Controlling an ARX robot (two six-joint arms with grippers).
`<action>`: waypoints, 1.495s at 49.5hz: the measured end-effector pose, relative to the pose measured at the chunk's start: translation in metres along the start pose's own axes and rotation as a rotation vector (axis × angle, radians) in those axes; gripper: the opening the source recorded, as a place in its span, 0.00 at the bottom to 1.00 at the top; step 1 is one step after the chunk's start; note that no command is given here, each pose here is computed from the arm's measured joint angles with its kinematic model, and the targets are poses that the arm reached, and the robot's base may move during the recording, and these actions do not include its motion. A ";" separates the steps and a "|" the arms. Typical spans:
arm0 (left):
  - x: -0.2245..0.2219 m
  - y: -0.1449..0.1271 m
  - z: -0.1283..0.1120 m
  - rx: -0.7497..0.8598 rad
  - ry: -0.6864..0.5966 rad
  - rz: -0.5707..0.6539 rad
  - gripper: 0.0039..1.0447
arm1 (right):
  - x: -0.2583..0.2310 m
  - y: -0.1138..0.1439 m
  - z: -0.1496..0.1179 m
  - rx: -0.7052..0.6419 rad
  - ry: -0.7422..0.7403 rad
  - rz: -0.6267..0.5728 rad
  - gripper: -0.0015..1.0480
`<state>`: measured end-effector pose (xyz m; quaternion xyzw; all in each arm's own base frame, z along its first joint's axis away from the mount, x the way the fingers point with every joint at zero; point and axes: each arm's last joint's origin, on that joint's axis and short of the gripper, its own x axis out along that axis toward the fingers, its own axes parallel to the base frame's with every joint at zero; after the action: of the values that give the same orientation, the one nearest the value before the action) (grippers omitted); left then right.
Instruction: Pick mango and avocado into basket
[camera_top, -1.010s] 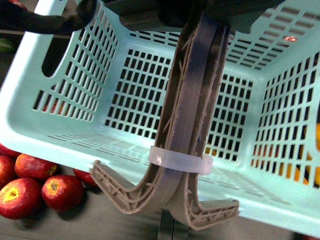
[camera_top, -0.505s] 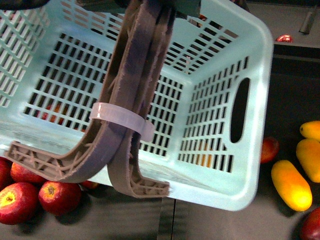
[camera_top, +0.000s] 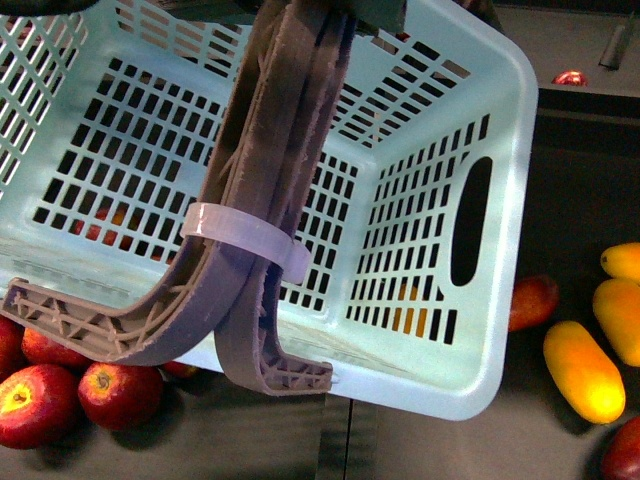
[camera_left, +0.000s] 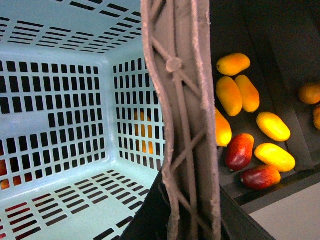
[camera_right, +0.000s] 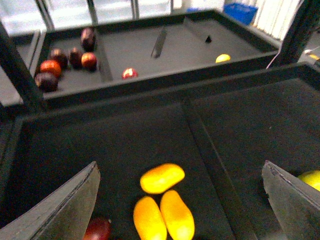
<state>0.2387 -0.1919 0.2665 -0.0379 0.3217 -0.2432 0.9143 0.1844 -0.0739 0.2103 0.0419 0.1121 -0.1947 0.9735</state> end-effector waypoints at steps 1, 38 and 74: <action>0.000 0.000 0.000 -0.001 -0.001 0.003 0.07 | 0.011 -0.002 -0.005 -0.035 0.043 0.015 0.93; 0.000 0.000 0.000 0.000 0.002 -0.007 0.07 | 0.093 -0.015 -0.221 -0.410 0.586 0.525 0.93; 0.000 -0.001 0.000 0.001 0.003 -0.010 0.07 | 0.134 0.023 -0.261 -0.384 0.594 0.615 0.93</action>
<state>0.2382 -0.1925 0.2664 -0.0387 0.3228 -0.2480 0.9126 0.2613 -0.0696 -0.0736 -0.0537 0.4023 0.1477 0.9019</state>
